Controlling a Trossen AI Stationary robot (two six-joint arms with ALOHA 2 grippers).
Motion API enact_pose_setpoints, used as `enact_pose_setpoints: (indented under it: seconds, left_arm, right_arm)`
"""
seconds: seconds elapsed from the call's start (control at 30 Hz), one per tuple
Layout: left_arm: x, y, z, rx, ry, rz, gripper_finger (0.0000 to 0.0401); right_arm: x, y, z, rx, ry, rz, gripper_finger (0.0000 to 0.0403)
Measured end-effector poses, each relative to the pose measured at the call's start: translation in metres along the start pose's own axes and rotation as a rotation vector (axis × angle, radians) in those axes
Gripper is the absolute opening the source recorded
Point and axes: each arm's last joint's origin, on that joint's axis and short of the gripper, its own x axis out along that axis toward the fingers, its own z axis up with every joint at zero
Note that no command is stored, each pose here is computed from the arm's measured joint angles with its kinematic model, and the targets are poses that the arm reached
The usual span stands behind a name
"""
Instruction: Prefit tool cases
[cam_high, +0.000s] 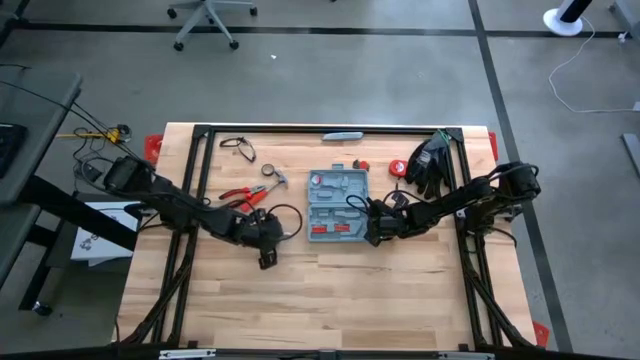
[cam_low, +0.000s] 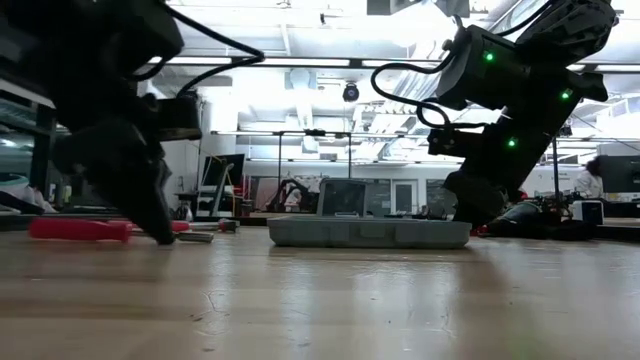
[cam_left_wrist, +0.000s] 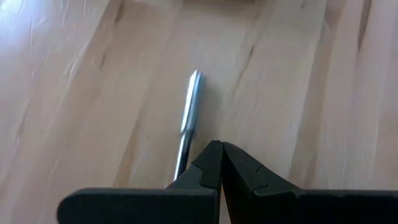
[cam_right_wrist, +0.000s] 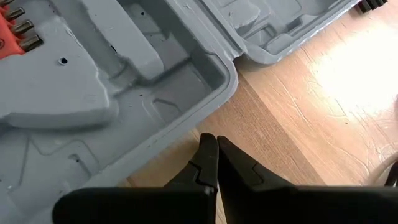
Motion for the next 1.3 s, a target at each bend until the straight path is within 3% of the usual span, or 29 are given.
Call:
enact_pose_setpoints:
  seconds: [0.27, 0.5, 0.73, 0.97, 1.17, 1.3]
  left_arm:
    - [0.003, 0.001, 0.009, 0.04, -0.056, -0.024, 0.0]
    - [-0.029, 0.001, 0.018, 0.065, -0.02, -0.01, 0.0]
    - [-0.066, 0.015, 0.003, -0.079, 0.073, 0.052, 0.0006]
    - [-0.082, 0.01, -0.008, -0.229, 0.074, 0.039, 0.0084]
    - [-0.07, -0.002, -0.015, -0.325, 0.111, 0.063, 0.017]
    - [-0.052, -0.008, -0.025, -0.324, 0.199, 0.128, 0.0207]
  right_arm:
    - [0.0, 0.0, 0.0, 0.0, -0.001, 0.0, 0.0]
    - [-0.001, 0.001, -0.001, -0.013, -0.004, 0.0, 0.0]
    - [-0.001, 0.001, -0.001, -0.023, -0.006, -0.002, 0.0]
    - [0.0, 0.0, -0.001, -0.029, -0.015, -0.019, 0.0]
    - [0.0, 0.0, -0.001, -0.032, -0.017, -0.022, 0.0]
    - [0.0, 0.0, -0.001, -0.044, -0.017, -0.023, 0.0]
